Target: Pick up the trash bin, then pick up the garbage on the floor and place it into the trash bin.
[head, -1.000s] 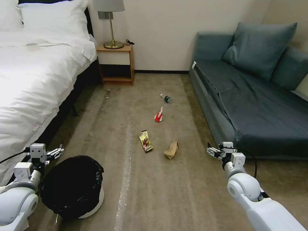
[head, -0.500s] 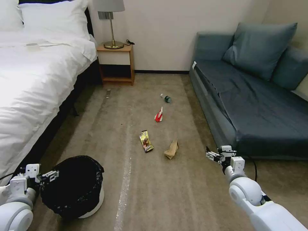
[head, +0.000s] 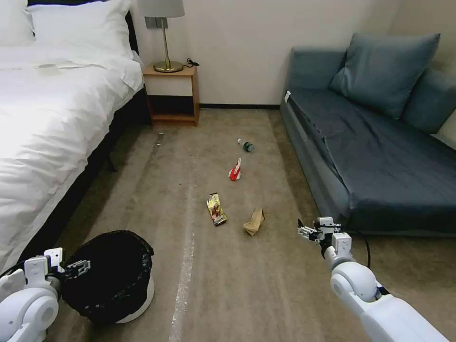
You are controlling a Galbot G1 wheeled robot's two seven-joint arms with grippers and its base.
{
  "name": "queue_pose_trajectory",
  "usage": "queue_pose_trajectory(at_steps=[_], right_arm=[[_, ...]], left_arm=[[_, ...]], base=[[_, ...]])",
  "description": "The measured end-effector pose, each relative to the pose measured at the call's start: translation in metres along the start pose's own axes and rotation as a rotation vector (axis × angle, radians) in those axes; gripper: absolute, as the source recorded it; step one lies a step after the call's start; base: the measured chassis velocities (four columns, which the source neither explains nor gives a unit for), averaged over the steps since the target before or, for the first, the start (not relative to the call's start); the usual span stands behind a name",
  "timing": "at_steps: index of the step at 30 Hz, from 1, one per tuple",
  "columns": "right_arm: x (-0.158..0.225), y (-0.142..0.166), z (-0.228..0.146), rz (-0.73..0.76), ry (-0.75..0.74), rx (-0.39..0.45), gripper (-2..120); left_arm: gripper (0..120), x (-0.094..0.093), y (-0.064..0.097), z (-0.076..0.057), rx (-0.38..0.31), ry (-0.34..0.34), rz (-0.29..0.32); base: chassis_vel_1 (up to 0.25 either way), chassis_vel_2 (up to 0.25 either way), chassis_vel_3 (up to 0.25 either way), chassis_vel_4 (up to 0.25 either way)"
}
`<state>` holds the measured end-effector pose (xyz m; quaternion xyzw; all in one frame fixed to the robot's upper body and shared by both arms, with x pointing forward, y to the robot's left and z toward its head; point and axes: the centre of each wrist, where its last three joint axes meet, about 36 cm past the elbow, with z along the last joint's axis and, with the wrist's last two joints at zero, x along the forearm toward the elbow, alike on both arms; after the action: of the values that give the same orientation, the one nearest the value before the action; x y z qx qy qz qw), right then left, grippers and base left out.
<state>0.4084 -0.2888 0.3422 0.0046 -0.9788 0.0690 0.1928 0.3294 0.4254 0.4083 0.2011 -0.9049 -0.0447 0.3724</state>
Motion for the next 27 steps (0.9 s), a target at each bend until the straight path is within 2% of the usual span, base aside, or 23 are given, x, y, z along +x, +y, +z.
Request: queue_pose_trajectory(at_steps=[4, 6, 11, 12, 17, 21, 23, 27], right_arm=[[-0.003, 0.005, 0.001, -0.003, 0.002, -0.003, 100], [-0.004, 0.006, 0.000, -0.003, 0.002, -0.006, 100], [-0.006, 0.007, 0.002, -0.002, 0.009, -0.006, 100], [-0.006, 0.008, 0.004, -0.002, 0.012, -0.006, 100], [-0.006, 0.011, 0.004, -0.002, 0.014, -0.011, 100], [-0.006, 0.014, 0.005, 0.000, 0.018, -0.015, 100], [-0.006, 0.017, 0.006, 0.001, 0.020, -0.019, 100], [-0.005, 0.019, 0.006, 0.001, 0.020, -0.024, 100]], left_arm=[[99, -0.013, -0.003, 0.007, 0.003, 0.026, -0.015], [98, -0.025, -0.009, 0.017, 0.012, 0.045, -0.024], [95, -0.036, -0.019, 0.026, 0.021, 0.046, -0.034], [89, -0.040, -0.023, 0.030, 0.020, 0.040, -0.039], [79, -0.045, -0.024, 0.034, 0.012, 0.022, -0.054], [67, -0.046, -0.021, 0.036, -0.002, -0.013, -0.058], [57, -0.045, -0.015, 0.036, -0.011, -0.044, -0.055], [50, -0.041, -0.013, 0.034, -0.013, -0.064, -0.041]], base=[[0.000, 0.000, 0.000, 0.000], [0.000, 0.000, 0.000, 0.000], [0.000, 0.000, 0.000, 0.000], [0.000, 0.000, 0.000, 0.000], [0.000, 0.000, 0.000, 0.000], [0.000, 0.000, 0.000, 0.000], [0.000, 0.000, 0.000, 0.000], [0.000, 0.000, 0.000, 0.000]])
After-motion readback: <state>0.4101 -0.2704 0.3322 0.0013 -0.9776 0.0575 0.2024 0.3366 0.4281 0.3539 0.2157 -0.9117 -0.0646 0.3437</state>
